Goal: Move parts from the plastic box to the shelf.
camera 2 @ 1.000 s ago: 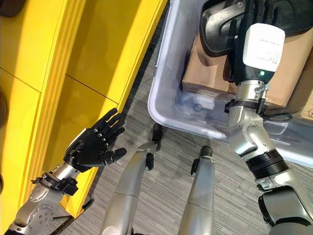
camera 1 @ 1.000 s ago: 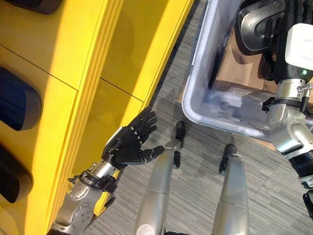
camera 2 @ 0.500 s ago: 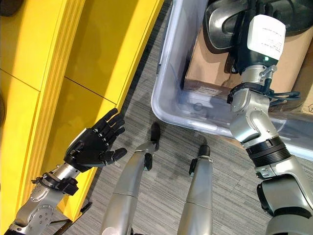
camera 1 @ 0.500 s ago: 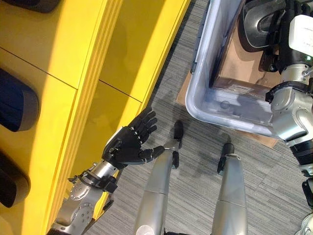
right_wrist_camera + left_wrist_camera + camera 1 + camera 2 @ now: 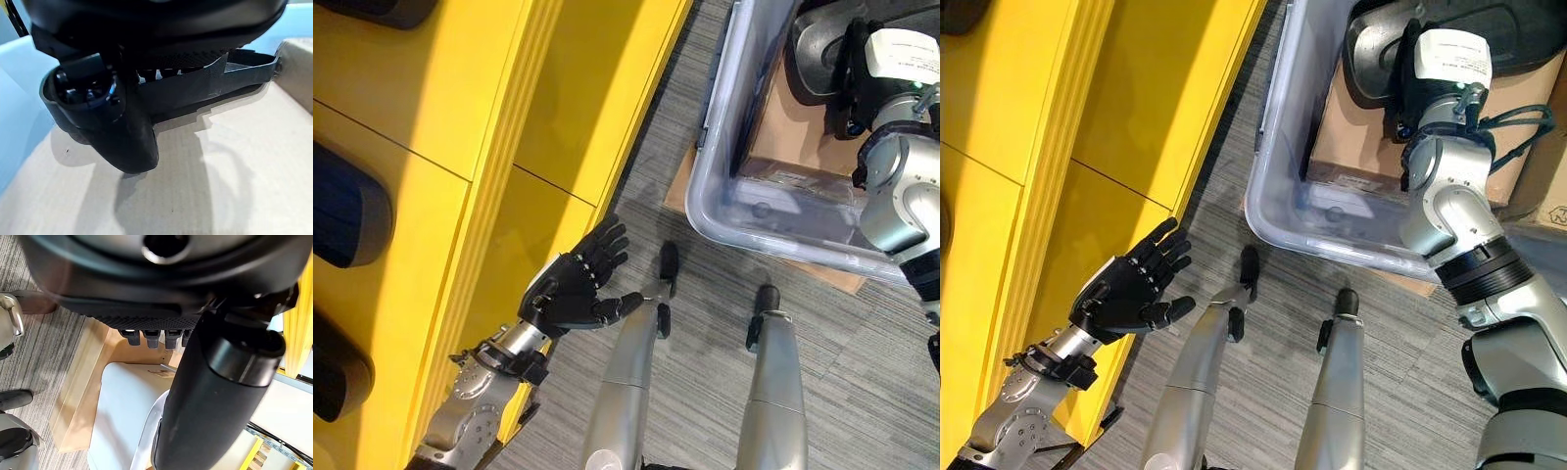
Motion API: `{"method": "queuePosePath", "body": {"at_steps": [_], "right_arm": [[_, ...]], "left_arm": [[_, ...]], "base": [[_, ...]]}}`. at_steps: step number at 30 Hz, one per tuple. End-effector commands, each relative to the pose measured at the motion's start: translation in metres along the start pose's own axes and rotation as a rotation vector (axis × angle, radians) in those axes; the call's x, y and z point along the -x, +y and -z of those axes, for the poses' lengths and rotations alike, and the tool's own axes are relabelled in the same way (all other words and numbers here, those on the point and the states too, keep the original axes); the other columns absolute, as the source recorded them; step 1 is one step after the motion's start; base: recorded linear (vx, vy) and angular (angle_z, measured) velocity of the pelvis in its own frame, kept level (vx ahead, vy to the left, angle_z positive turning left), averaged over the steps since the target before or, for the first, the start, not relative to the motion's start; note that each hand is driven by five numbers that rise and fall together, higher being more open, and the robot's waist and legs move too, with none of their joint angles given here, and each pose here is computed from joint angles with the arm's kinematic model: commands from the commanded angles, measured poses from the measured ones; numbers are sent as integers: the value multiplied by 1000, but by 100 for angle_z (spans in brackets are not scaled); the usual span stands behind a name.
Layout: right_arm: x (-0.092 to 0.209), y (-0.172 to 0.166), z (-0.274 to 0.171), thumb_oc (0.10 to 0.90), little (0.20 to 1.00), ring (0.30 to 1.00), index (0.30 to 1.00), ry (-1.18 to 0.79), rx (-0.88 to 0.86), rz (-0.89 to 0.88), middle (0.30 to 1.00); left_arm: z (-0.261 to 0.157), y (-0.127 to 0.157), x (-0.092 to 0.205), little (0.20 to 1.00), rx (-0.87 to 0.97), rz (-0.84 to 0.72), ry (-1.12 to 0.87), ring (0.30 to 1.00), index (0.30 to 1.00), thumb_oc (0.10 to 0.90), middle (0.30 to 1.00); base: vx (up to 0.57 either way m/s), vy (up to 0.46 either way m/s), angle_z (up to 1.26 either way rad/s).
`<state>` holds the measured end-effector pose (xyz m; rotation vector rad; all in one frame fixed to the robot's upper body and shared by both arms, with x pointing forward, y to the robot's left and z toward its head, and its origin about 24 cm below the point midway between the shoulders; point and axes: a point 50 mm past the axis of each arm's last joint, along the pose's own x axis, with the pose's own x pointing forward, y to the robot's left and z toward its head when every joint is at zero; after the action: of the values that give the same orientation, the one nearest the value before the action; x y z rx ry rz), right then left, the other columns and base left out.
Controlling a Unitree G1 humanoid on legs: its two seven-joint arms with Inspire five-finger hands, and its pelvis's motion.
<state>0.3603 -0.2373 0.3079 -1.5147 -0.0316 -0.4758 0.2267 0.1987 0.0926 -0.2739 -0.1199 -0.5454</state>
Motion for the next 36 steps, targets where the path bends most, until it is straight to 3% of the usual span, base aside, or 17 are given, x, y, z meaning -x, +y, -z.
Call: {"method": "queuePosePath", "body": {"at_steps": [1, 9, 10, 11, 12, 23, 36], "right_arm": [[-8, 16, 53, 900, 1000, 1000, 1000, 240, 99, -144, 1000], [-19, -1, 56, 900, 1000, 1000, 1000, 254, 117, -53, 1000], [-20, -3, 56, 786, 841, 841, 841, 245, 130, -28, 841], [-21, -5, 56, 555, 517, 517, 517, 229, 127, -15, 517], [-22, -6, 55, 400, 300, 300, 300, 213, 104, 15, 300], [-24, -30, 41, 400, 300, 300, 300, 37, 279, 338, 300], [-19, -15, 28, 400, 300, 300, 300, -96, 190, 472, 300]], "left_arm": [[-22, -4, -9, 1000, -45, 29, -105, 1000, 1000, 900, 1000], [-22, -2, -13, 1000, -60, 22, -106, 1000, 1000, 900, 1000], [-22, -3, -14, 1000, -60, 24, -105, 1000, 1000, 900, 1000], [-22, -3, -14, 1000, -61, 25, -104, 1000, 1000, 900, 1000], [-21, -4, -15, 1000, -59, 22, -105, 1000, 1000, 900, 1000], [-20, -6, -19, 1000, -56, 24, -132, 1000, 1000, 900, 1000], [-20, -10, -26, 1000, -52, 43, -181, 1000, 1000, 900, 1000]], "base": [[0, 0, 0], [0, 0, 0], [0, 0, 0], [0, 0, 0], [0, 0, 0], [-3, 1, 0], [-42, 10, 2]]}}
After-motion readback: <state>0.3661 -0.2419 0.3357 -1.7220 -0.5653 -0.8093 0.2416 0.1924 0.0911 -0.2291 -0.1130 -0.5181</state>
